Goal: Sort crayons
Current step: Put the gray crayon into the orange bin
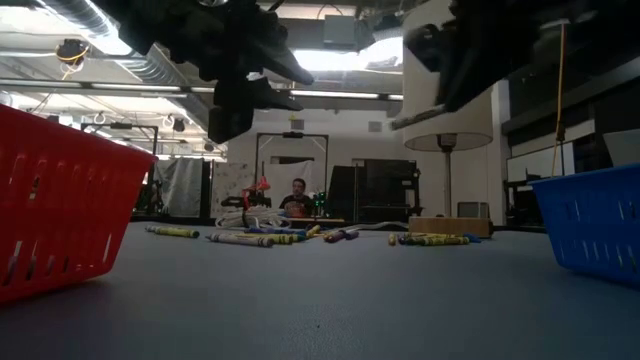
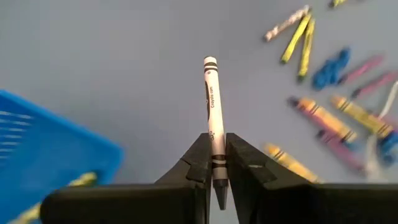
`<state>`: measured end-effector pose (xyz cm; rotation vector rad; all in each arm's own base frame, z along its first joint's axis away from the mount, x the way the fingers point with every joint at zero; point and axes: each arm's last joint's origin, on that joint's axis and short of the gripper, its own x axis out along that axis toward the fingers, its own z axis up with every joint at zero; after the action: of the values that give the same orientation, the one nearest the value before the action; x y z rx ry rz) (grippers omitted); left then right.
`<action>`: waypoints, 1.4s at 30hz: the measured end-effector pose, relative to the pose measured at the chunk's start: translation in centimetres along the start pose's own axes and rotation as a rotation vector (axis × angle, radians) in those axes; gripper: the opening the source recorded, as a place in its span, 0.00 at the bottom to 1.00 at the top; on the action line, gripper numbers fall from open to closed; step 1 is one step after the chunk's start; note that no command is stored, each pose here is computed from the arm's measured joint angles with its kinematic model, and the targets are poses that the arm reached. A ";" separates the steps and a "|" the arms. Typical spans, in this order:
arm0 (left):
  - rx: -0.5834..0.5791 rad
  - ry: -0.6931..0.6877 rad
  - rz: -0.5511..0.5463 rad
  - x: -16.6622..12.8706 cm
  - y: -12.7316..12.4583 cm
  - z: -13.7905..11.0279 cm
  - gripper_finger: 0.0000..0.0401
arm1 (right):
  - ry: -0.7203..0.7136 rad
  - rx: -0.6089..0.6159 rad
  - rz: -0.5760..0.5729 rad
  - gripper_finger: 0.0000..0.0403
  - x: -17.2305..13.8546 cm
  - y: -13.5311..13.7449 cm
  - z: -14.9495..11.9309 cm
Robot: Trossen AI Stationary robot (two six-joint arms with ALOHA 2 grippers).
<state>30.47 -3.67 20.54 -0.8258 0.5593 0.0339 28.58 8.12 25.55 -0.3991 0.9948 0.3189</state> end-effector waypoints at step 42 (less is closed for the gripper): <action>0.133 0.010 0.007 0.0 0.0 -0.1 0.30 | 0.514 0.509 0.401 0.10 -8.7 12.1 -5.3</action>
<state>30.40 -3.75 20.43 -0.6947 0.5681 -0.0011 14.94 15.67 28.33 0.2034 1.6151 0.3136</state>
